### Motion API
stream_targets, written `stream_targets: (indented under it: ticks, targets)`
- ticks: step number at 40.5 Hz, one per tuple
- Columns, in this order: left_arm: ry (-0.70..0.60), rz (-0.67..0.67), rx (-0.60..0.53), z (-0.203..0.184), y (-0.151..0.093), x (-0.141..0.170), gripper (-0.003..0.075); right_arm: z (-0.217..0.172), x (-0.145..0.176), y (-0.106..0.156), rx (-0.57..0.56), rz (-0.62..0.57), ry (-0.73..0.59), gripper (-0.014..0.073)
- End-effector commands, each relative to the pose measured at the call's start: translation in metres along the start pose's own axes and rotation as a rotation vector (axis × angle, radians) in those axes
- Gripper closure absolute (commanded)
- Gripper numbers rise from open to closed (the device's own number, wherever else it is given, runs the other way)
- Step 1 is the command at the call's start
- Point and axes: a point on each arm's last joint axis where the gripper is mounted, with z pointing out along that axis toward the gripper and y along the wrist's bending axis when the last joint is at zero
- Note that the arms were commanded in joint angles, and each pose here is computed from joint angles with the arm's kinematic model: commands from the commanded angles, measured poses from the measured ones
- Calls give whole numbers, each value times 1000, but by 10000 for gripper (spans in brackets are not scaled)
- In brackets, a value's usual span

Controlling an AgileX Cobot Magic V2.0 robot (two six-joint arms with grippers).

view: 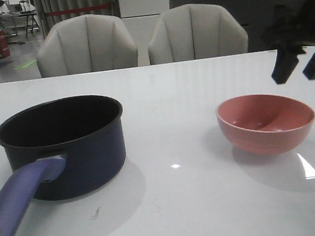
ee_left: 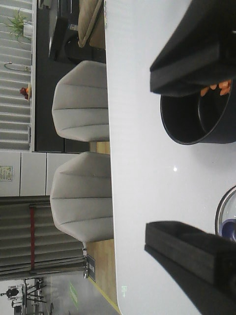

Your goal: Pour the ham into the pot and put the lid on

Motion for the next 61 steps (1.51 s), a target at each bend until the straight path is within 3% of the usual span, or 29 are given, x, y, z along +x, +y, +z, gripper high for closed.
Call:
stream_targets:
  ticks: [1, 8, 17, 34, 44, 55, 58, 61]
  targets:
    - [-85, -8, 10, -1, -1, -14, 155, -58, -20, 7, 14, -61, -213, 125]
    - [-85, -8, 10, -1, -1, -14, 155, -109, -6, 18, 19, -86, -408, 125]
    - [-85, -8, 10, -1, -1, -14, 155, -155, 35, 32, 8, -118, -644, 125]
    - [-85, -8, 10, -1, -1, -14, 155, -193, 158, 26, -4, -122, -921, 144]
    - [-85, -8, 10, -1, -1, -14, 155, -193, 208, 23, -27, -116, -1013, 144]
    - [-85, -8, 10, -1, -1, -14, 155, -179, 221, 21, -26, -115, -995, 146]
    - [-85, -8, 10, -1, -1, -14, 155, -180, 221, 20, -25, -114, -1002, 202]
    - [-85, -8, 10, -1, -1, -14, 155, -180, 221, 20, -24, -114, -1004, 326]
